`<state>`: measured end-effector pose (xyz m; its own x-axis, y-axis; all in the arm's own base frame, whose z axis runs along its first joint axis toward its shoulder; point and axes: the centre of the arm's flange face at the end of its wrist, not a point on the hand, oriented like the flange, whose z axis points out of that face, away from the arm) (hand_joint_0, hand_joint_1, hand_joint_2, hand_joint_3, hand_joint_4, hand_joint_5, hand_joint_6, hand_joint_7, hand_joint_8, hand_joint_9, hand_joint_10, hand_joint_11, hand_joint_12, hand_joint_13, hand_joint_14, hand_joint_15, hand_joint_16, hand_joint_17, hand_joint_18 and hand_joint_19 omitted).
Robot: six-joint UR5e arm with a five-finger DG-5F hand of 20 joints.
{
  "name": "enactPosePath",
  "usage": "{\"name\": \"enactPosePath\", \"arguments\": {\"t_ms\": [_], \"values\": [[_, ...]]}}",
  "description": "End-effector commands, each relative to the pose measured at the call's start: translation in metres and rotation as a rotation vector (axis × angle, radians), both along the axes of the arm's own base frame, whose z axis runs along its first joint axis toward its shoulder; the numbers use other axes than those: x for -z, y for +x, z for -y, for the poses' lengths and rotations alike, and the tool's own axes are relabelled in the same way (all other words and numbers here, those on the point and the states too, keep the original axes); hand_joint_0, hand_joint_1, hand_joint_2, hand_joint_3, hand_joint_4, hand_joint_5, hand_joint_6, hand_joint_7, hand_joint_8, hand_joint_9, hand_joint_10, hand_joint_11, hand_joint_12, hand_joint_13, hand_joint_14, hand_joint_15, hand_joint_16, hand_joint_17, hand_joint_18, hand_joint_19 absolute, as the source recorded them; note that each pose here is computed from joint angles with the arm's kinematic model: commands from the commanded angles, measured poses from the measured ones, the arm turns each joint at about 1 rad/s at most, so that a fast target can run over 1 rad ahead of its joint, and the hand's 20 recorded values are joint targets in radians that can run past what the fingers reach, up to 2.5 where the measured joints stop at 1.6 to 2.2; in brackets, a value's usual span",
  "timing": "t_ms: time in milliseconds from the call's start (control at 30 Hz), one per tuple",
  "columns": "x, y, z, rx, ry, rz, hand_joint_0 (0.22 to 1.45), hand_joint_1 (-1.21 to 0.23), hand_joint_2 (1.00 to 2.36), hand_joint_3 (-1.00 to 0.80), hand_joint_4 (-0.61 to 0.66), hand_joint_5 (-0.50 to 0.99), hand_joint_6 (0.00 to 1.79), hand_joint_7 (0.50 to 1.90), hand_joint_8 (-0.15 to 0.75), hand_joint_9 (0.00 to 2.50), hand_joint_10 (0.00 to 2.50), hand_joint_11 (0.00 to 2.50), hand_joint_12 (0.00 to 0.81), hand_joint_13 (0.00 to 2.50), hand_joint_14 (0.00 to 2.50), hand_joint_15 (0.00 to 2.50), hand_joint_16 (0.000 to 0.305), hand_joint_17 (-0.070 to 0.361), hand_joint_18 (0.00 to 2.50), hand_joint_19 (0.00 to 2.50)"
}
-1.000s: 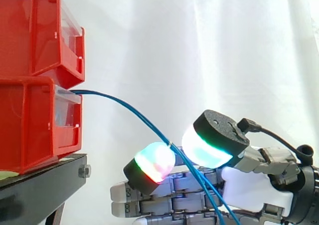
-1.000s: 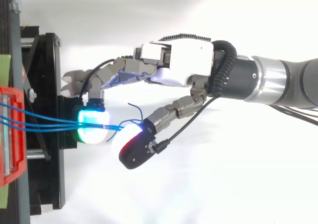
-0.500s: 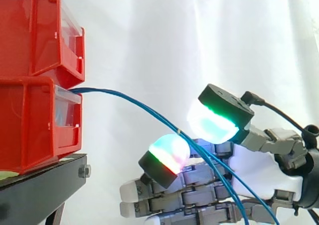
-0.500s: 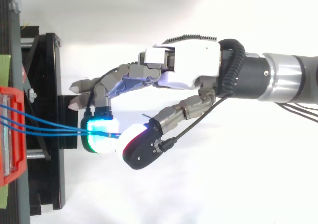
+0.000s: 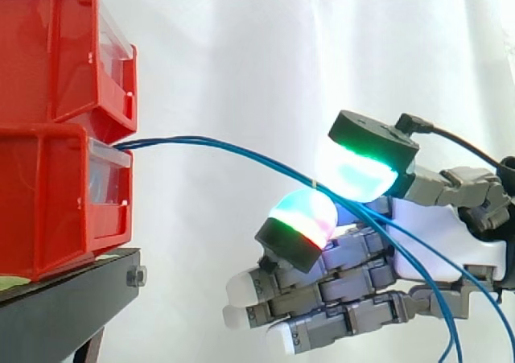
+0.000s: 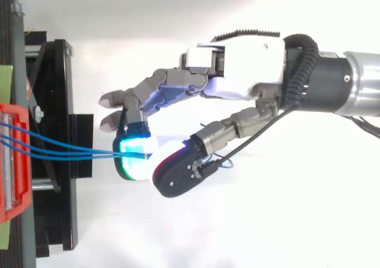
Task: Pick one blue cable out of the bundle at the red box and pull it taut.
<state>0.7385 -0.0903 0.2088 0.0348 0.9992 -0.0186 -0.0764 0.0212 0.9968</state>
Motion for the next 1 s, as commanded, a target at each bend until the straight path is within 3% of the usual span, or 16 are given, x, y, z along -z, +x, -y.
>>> {"name": "enactPosePath", "arguments": {"t_ms": [0,467,833,967], "values": [[-0.008,-0.001,0.001,0.001,-0.006,0.005,0.59,-0.7,1.01,-0.33,0.25,-0.12,0.85,1.0,0.34,0.55,0.0,0.12,0.339,0.28,0.0,0.07,0.051,0.114,0.39,0.18],[-0.005,-0.004,0.002,0.006,-0.008,-0.026,0.63,-0.85,1.01,-0.28,0.19,-0.13,0.87,1.0,0.336,0.55,0.0,0.15,0.345,0.3,0.0,0.06,0.05,0.113,0.44,0.15],[0.007,-0.015,-0.002,0.002,-0.013,-0.142,0.69,-0.91,1.01,-0.42,0.18,-0.15,0.88,0.95,0.326,0.53,0.0,0.17,0.35,0.3,0.0,0.05,0.051,0.115,0.46,0.12],[0.007,-0.017,-0.002,0.002,-0.011,-0.157,0.68,-0.91,1.0,-0.5,0.23,-0.16,0.88,0.92,0.323,0.52,0.0,0.16,0.351,0.3,0.0,0.06,0.051,0.115,0.46,0.13]]}}
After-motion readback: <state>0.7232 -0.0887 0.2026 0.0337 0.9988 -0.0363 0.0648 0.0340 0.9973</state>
